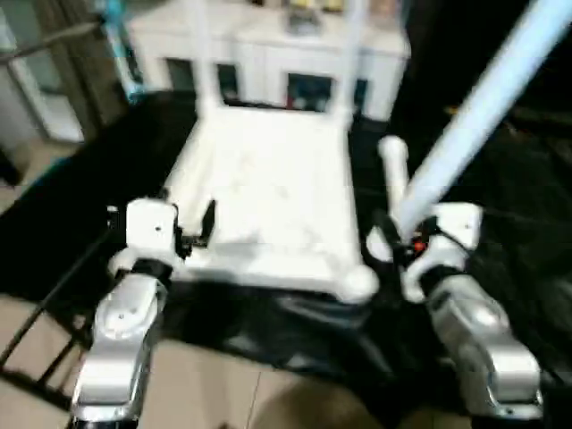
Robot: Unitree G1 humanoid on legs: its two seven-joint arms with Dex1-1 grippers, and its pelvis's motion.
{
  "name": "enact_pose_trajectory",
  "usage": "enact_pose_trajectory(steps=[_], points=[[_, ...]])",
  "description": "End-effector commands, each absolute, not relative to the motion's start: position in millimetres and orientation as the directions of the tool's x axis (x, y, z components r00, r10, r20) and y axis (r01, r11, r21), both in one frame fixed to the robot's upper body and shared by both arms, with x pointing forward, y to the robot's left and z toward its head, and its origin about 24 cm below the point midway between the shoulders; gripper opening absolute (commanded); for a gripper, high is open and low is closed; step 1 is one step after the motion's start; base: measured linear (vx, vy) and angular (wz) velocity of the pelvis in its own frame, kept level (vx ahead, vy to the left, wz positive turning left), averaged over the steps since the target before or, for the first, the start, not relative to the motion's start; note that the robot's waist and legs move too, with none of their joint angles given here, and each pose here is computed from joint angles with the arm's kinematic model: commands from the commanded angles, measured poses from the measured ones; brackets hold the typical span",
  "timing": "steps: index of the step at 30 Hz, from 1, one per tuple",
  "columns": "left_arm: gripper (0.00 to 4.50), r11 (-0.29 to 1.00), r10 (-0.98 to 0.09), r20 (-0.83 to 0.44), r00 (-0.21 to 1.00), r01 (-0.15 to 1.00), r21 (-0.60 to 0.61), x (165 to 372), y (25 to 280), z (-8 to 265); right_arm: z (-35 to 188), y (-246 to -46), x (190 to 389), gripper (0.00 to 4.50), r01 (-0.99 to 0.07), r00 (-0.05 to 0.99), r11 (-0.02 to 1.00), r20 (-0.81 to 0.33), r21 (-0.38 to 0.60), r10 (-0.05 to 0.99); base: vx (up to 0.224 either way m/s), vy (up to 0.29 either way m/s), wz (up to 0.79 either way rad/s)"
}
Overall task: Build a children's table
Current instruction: Move to table
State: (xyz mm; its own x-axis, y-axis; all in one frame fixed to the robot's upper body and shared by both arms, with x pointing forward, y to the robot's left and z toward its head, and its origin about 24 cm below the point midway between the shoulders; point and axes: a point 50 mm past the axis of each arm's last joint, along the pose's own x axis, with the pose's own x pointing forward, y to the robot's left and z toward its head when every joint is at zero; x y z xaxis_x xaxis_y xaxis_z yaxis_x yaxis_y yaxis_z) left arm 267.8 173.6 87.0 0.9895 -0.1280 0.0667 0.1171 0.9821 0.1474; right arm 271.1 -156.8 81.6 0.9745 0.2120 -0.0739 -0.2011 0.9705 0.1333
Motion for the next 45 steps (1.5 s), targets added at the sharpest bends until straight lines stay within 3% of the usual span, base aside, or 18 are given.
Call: enact_pose_trajectory(steps=[1, 17, 27, 30, 34, 39, 45], points=[[4.13, 0.982, -0.164, 0.080, 0.983, 0.155, 0.109, 267, 160, 89, 86, -166.8, 270.5, 1.90, -0.171, 0.982, 0.979, -0.055, 0.108, 0.178, -0.069, 0.045, 0.08], [4.13, 0.957, -0.251, 0.075, 0.965, 0.235, 0.172, 269, 166, 94, 80, -159.2, 267.8, 1.90, -0.217, 0.971, 0.970, -0.074, 0.113, 0.226, -0.036, -0.031, -0.08], [4.13, 0.946, -0.287, 0.051, 0.956, 0.275, 0.172, 267, 162, 89, 78, -156.6, 267.6, 1.90, -0.235, 0.966, 0.967, -0.084, 0.098, 0.244, 0.136, 0.020, -0.33], [4.13, 0.943, -0.299, 0.052, 0.953, 0.287, 0.168, 267, 160, 88, 78, -156.3, 266.8, 1.90, -0.254, 0.963, 0.967, -0.086, 0.031, 0.256, 0.227, 0.036, -0.04], [4.13, 0.941, -0.324, 0.081, 0.943, 0.312, 0.128, 265, 157, 90, 80, -159.7, 268.5, 1.90, -0.219, 0.971, 0.971, -0.075, 0.097, 0.227, 0.239, 0.002, -0.08], [4.13, 0.902, -0.428, 0.037, 0.903, 0.425, 0.075, 259, 149, 82, 85, -158.1, 270.3, 1.90, -0.284, 0.957, 0.958, -0.055, 0.041, 0.286, 0.085, -0.041, 0.04], [4.47, 0.724, -0.684, -0.045, 0.728, 0.685, 0.083, 257, 142, 76, 91, -155.7, 270.8, 1.90, -0.390, 0.920, 0.921, -0.047, -0.003, 0.389, -0.022, -0.023, 0.03]])
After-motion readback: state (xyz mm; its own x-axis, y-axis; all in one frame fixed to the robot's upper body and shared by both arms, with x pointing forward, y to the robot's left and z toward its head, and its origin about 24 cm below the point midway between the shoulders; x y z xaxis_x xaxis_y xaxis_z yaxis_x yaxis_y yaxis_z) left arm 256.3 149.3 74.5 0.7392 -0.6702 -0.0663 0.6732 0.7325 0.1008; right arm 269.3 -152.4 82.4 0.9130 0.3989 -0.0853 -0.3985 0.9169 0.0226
